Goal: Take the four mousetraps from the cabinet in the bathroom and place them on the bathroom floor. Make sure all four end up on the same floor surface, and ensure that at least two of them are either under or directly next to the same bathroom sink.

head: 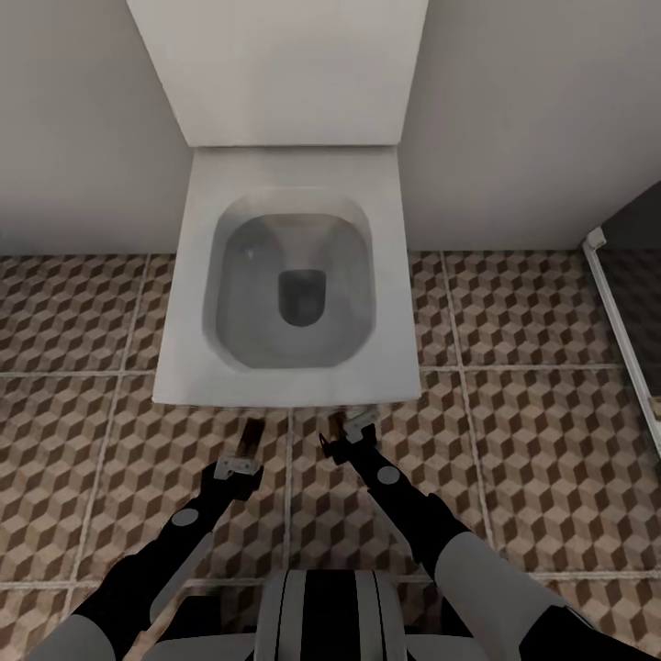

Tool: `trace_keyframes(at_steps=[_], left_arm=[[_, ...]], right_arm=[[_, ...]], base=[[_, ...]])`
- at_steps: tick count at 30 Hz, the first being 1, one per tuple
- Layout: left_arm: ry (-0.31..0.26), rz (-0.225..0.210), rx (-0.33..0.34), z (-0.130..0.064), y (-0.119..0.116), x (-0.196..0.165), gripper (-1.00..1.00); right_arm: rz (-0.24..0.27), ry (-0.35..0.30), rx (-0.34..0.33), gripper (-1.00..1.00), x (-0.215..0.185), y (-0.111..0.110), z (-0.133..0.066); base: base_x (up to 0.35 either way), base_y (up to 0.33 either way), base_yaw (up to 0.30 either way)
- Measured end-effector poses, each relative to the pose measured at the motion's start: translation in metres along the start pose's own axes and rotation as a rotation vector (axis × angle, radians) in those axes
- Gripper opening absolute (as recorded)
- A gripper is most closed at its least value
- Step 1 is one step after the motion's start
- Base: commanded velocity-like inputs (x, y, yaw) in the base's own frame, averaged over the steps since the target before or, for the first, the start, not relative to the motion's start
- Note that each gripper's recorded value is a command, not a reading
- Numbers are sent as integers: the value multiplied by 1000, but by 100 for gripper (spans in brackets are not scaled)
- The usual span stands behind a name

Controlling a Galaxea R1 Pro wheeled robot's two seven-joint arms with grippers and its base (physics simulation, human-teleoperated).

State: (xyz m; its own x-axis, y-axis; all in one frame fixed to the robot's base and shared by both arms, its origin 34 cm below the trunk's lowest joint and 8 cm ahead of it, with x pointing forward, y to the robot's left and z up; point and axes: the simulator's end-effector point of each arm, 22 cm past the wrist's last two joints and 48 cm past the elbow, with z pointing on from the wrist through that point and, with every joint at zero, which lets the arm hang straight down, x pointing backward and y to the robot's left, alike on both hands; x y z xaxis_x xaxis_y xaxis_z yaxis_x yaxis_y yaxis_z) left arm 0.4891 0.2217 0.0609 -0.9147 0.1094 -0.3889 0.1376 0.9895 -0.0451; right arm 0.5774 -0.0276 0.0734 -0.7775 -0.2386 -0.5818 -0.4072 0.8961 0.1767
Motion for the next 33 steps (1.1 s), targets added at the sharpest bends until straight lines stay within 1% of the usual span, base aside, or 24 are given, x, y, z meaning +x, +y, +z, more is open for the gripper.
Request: trace_keyframes(at_steps=[33], left_arm=[[8, 1, -3, 0, 1, 4, 100]], right_arm=[[0, -1, -1, 100, -1, 0, 0]], base=[[-330, 0, 0]])
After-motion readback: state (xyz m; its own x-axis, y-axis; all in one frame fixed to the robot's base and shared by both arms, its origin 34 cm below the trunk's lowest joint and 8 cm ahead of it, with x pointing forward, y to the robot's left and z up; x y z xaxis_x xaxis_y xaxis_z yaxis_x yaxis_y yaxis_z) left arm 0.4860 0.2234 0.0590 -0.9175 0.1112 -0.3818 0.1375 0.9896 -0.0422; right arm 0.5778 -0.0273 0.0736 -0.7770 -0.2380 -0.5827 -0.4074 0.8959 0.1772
